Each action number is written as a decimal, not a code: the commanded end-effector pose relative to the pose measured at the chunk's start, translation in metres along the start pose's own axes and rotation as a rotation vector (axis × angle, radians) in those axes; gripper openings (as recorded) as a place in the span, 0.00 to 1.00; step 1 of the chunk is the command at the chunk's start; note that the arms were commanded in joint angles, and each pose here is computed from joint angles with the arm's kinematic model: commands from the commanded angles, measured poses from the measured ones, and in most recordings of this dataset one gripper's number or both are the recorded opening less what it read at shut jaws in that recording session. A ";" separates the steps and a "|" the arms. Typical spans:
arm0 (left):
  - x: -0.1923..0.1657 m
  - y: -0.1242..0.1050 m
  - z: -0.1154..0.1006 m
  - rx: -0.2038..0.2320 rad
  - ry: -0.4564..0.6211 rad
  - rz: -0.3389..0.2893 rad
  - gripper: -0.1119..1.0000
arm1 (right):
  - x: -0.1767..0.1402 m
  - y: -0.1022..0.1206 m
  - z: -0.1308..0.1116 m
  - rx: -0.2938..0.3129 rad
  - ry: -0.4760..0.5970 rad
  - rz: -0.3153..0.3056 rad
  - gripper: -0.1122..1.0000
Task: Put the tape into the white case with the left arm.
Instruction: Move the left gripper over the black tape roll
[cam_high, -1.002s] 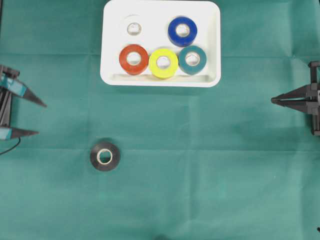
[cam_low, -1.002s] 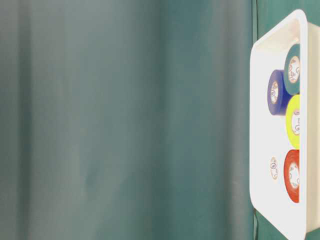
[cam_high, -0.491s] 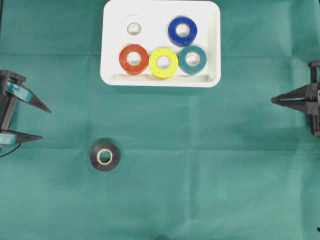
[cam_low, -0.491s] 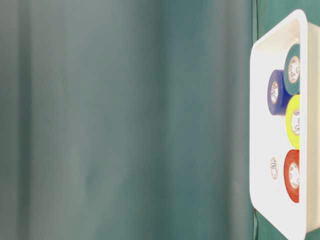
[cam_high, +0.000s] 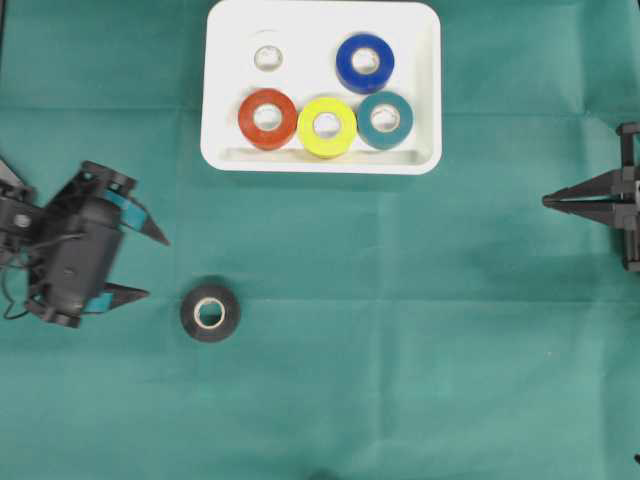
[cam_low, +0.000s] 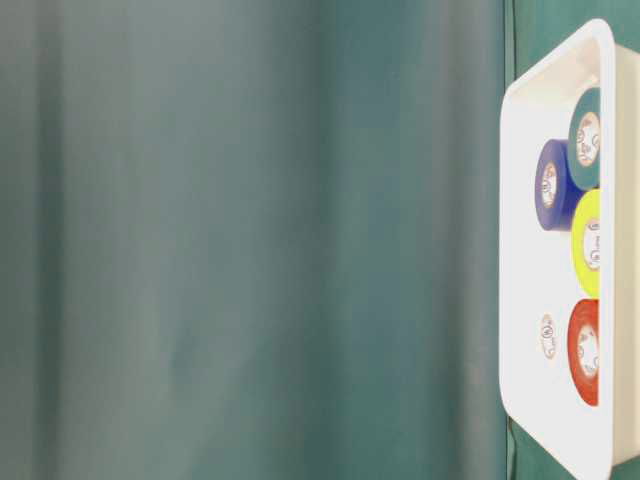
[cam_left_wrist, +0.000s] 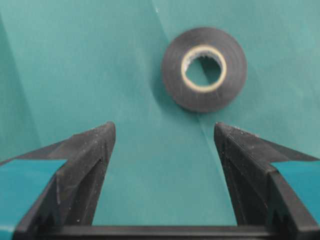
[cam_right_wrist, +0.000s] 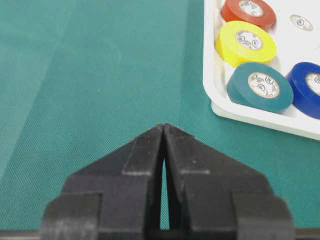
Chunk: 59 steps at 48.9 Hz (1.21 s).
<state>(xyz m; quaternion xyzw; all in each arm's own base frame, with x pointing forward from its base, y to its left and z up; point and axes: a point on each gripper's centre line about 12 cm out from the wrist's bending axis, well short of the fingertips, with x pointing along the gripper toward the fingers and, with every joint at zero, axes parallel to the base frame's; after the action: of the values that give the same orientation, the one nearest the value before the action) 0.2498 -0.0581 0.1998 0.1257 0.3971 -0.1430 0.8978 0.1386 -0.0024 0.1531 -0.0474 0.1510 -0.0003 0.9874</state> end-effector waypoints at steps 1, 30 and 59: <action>0.006 0.003 0.022 0.004 -0.020 0.002 0.78 | 0.001 -0.001 0.006 -0.001 -0.015 -0.002 0.01; 0.044 0.004 0.039 0.008 0.058 -0.018 0.78 | 0.001 0.000 0.005 -0.002 -0.015 0.000 0.01; 0.104 0.003 0.014 0.003 0.226 -0.042 0.78 | 0.001 -0.001 0.005 -0.001 -0.014 -0.002 0.01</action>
<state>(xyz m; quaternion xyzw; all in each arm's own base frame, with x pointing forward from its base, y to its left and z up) 0.3216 -0.0770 0.1275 0.1343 0.5079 -0.1493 0.8377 0.1386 -0.0024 0.1531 -0.0474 0.1510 -0.0003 0.9874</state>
